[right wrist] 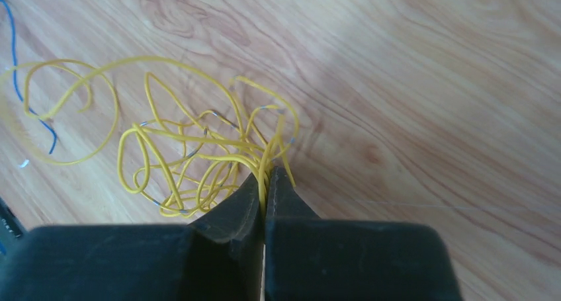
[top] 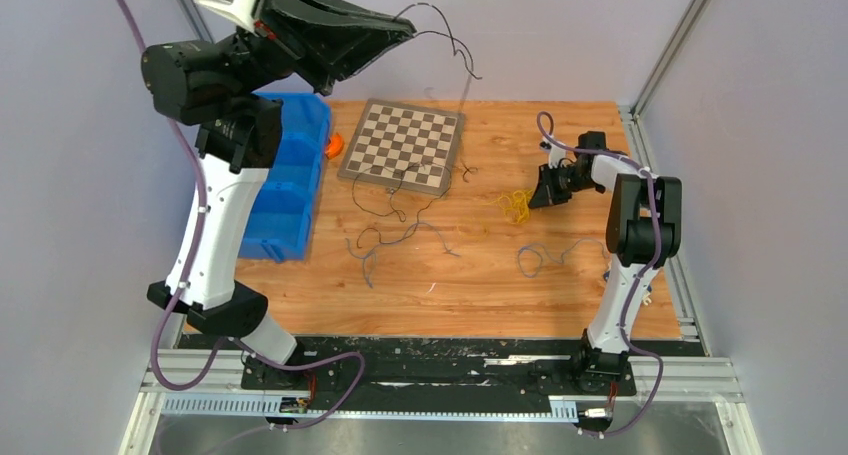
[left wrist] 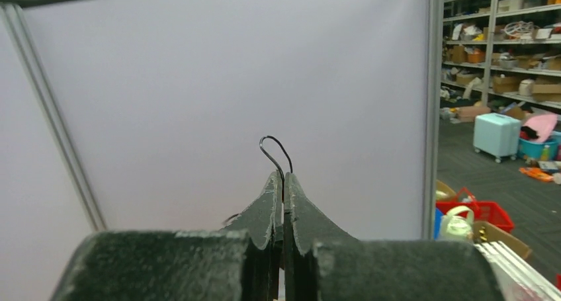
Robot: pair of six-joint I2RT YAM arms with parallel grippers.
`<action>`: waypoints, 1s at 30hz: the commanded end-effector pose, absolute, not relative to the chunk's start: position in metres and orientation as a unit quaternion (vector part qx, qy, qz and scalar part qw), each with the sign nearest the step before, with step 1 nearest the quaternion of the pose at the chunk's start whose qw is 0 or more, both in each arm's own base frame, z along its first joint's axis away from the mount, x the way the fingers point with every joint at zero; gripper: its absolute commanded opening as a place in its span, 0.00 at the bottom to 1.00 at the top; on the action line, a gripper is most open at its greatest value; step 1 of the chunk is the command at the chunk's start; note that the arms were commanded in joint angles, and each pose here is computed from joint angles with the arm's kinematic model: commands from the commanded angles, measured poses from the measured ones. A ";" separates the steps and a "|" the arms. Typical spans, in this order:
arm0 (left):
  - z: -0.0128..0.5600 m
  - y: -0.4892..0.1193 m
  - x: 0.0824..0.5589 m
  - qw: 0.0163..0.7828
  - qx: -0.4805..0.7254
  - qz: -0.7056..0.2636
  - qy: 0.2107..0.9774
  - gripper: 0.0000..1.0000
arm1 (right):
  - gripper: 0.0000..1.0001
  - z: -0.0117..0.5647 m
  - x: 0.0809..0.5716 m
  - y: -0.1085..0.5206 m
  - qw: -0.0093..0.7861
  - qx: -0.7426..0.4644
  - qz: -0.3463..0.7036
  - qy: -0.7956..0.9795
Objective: Untangle the cables
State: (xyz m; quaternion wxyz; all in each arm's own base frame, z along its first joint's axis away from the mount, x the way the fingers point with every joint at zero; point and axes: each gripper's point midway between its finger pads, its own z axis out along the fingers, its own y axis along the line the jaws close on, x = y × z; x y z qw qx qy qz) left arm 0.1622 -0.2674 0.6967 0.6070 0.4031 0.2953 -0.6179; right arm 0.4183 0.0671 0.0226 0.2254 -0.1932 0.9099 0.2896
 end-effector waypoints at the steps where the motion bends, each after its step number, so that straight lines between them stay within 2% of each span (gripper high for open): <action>1: 0.737 -0.245 0.150 0.683 0.378 -0.580 0.234 0.00 | 0.00 0.022 0.442 0.047 0.255 -0.204 0.246 0.913; 4: 0.747 -0.238 0.159 0.705 0.355 -0.569 0.230 0.00 | 0.00 0.021 0.445 0.037 0.259 -0.193 0.243 0.915; 7: 0.733 -0.247 0.187 0.709 0.344 -0.556 0.265 0.00 | 0.00 0.040 0.447 0.039 0.278 -0.187 0.266 0.904; 13: 0.681 -0.270 0.273 0.716 0.304 -0.521 0.351 0.00 | 0.00 0.124 0.449 0.055 0.349 -0.194 0.306 0.864; 20: 0.650 -0.298 0.349 0.709 0.263 -0.537 0.373 0.00 | 0.00 0.199 0.442 0.048 0.408 -0.186 0.320 0.835; 25: 0.568 -0.332 0.424 0.669 0.241 -0.547 0.442 0.00 | 0.00 0.235 0.431 0.055 0.427 -0.195 0.341 0.814; 30: 0.473 -0.355 0.465 0.617 0.245 -0.541 0.516 0.00 | 0.00 0.269 0.422 0.061 0.447 -0.204 0.349 0.798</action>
